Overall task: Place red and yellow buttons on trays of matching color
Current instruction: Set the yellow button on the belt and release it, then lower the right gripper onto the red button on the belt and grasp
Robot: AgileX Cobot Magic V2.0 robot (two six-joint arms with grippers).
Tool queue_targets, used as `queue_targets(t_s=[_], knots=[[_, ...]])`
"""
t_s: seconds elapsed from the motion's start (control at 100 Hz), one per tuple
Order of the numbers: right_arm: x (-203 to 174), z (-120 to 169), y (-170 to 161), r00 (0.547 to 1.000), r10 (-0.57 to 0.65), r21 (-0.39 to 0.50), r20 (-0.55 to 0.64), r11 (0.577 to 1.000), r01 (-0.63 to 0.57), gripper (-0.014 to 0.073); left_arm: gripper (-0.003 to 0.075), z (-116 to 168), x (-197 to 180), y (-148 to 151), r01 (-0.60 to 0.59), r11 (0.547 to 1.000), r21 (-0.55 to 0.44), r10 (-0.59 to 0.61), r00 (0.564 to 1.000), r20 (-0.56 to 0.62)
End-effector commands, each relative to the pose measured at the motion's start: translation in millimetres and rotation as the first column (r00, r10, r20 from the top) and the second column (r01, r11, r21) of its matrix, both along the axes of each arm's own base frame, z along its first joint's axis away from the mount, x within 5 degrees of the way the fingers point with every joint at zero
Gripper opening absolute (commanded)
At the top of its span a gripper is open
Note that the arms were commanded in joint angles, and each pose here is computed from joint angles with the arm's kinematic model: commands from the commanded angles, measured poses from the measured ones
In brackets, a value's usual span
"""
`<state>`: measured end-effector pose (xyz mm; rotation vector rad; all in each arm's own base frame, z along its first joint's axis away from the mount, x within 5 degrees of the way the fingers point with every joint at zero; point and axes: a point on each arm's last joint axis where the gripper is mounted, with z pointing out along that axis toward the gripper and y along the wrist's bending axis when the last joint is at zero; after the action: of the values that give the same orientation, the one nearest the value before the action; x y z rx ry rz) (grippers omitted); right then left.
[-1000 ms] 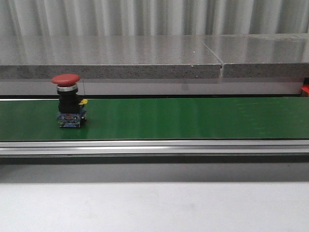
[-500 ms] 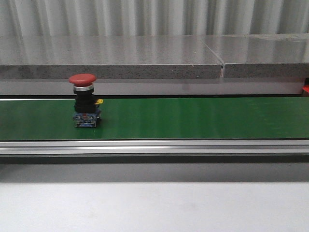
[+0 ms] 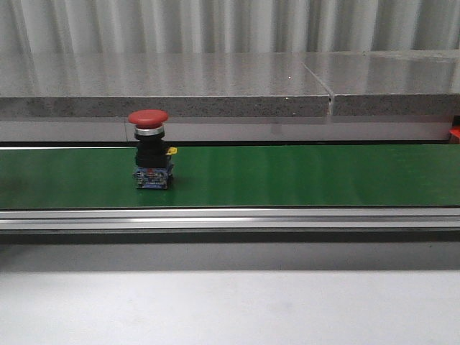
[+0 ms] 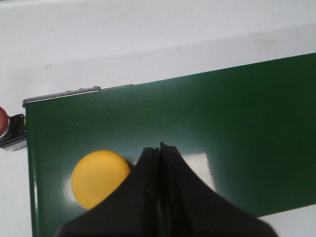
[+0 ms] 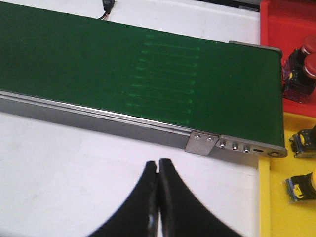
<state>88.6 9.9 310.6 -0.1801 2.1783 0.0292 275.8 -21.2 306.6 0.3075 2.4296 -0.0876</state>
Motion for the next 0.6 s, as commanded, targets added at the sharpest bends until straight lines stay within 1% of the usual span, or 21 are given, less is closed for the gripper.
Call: queue_targets(t_s=[0.0, 0.13, 0.24, 0.39, 0.59], knots=[[2.8, 11.4, 0.3, 0.997, 0.000, 0.009, 0.081, 1.000, -0.001, -0.0069, -0.0021, 16.8, -15.6, -4.1, -0.010, 1.000, 0.003, 0.010, 0.987, 0.161], [2.8, 11.4, 0.3, 0.997, 0.000, 0.009, 0.081, 1.000, -0.001, -0.0069, -0.0021, 13.5, -47.8, -1.6, -0.040, 0.999, -0.012, 0.042, 0.973, 0.229], [2.8, 11.4, 0.3, 0.997, 0.000, 0.009, 0.081, 1.000, -0.001, -0.0069, -0.0021, 14.6, -77.4, 1.0, -0.042, 0.999, -0.019, 0.046, 0.954, 0.295], [2.8, 11.4, 0.3, 0.997, 0.000, 0.009, 0.081, 1.000, -0.001, -0.0069, -0.0021, 9.7, -116.2, 3.9, -0.040, 0.999, -0.026, 0.047, 0.937, 0.347], [2.8, 11.4, 0.3, 0.997, 0.000, 0.009, 0.081, 1.000, -0.001, -0.0069, -0.0021, 7.9, -164.2, 6.3, -0.029, 0.998, -0.054, 0.050, 0.902, 0.429]])
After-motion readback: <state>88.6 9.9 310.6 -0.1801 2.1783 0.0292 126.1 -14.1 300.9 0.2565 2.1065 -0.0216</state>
